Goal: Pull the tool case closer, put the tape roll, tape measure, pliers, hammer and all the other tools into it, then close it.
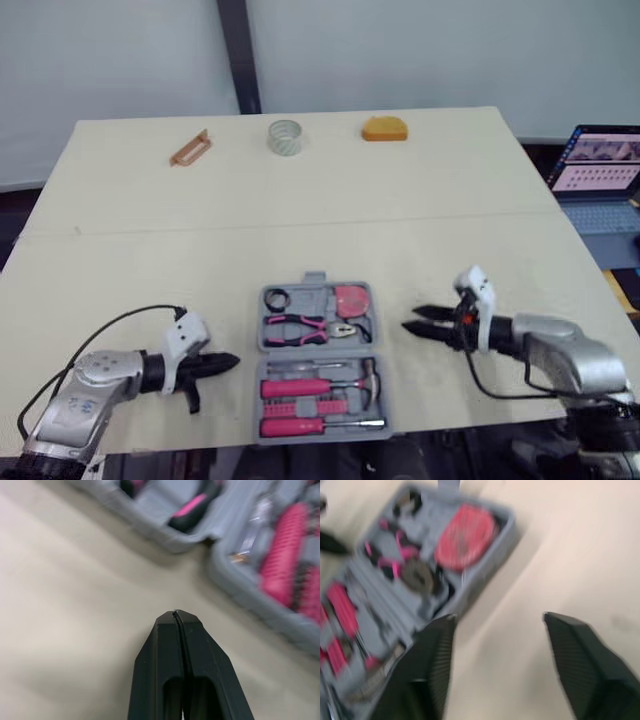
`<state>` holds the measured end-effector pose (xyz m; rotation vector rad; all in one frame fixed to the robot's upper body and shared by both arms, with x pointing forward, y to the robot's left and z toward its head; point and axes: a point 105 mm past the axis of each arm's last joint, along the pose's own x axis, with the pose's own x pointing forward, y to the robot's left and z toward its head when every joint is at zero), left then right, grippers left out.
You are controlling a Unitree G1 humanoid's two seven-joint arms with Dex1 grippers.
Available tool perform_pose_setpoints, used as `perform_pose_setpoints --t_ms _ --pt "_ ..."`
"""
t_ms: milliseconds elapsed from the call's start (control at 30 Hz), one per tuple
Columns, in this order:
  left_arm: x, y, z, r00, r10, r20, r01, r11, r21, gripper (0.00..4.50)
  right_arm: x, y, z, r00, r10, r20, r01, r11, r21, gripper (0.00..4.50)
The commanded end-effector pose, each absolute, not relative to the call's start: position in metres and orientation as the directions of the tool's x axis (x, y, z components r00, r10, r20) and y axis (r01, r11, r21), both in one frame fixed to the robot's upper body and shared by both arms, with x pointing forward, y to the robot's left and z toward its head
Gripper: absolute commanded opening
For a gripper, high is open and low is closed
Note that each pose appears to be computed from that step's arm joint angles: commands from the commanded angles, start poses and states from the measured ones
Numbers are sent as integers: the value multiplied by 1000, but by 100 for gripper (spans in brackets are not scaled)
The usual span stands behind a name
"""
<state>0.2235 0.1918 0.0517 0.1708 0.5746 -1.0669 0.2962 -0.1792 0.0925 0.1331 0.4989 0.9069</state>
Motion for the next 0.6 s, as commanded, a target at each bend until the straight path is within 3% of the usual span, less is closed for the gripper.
perform_pose_setpoints --t_ms 33,200,600 --pt "202 172 64 220 -837 -501 905 366 -214 0 297 -172 96 490 806 -333 -679 592 434 445" --pt "188 153 59 126 -861 -493 912 296 -284 0 311 -152 86 464 804 -372 -580 593 558 445" --pt "169 160 -1 41 -751 -659 942 248 -225 0 326 -117 66 442 792 -420 -533 609 588 445"
